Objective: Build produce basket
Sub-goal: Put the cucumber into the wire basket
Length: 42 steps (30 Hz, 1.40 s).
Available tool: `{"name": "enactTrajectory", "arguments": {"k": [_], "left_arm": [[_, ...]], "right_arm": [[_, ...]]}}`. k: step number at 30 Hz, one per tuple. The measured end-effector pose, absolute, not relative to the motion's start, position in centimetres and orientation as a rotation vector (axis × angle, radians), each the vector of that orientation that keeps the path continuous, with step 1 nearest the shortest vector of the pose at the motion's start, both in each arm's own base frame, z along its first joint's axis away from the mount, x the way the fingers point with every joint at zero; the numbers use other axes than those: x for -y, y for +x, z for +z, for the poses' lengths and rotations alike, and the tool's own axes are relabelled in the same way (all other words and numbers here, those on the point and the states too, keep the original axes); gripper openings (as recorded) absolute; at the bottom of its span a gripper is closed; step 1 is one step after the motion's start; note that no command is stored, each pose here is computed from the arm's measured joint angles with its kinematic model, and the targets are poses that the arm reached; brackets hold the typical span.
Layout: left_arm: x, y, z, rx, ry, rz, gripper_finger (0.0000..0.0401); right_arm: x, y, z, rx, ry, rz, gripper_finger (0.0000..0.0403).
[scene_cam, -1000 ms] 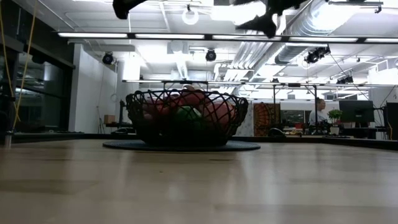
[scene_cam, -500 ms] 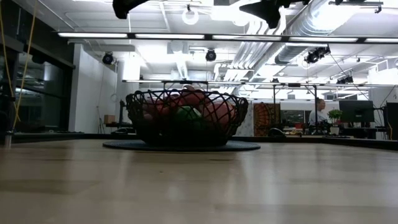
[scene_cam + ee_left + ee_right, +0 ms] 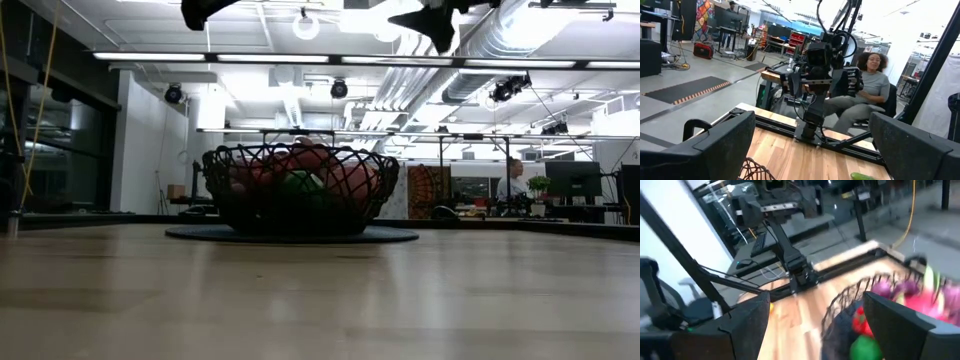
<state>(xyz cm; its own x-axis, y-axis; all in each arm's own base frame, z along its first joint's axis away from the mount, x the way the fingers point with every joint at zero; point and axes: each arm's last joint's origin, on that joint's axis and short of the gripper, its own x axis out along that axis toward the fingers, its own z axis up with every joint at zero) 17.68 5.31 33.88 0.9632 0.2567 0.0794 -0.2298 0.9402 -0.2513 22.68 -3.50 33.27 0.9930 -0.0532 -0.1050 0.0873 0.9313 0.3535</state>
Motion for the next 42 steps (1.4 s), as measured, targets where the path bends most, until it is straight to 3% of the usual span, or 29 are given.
{"name": "enactTrajectory", "arguments": {"k": [4, 9, 14, 17, 22, 27, 34, 42], "left_arm": [[-5.3, 17.7, 33.9, 0.112, -0.243, 0.249, 0.0378], [-5.3, 17.7, 33.9, 0.112, -0.244, 0.248, 0.0378], [-5.3, 17.7, 33.9, 0.112, -0.244, 0.248, 0.0378], [-5.3, 17.7, 33.9, 0.111, -0.243, 0.245, 0.0378], [-5.3, 17.7, 33.8, 0.101, -0.233, 0.247, 0.0378], [-5.3, 17.7, 33.5, 0.064, -0.206, 0.251, 0.0378], [-5.3, 17.7, 33.4, 0.050, -0.186, 0.253, 0.0378], [-5.3, 17.7, 33.4, 0.044, -0.114, 0.257, 0.0378]], "right_arm": [[3.3, 22.5, 32.0, -0.230, 0.607, -0.083, 0.0307], [1.1, 21.0, 28.6, -0.682, 1.069, -0.115, 0.0307], [-3.6, 17.8, 26.1, -1.197, 1.344, -0.351, 0.0307], [-6.9, 16.2, 25.6, -1.375, 1.468, -0.543, 0.0307], [-12.4, 15.4, 24.5, -1.493, 1.644, -0.783, 0.0307], [-15.8, 17.2, 21.5, -1.602, 1.604, -0.836, 0.0307], [-17.1, 20.8, 17.5, -1.563, 1.637, -0.852, 0.0307], [-17.1, 21.4, 14.8, -1.586, 1.573, -1.002, 0.0307]]}}
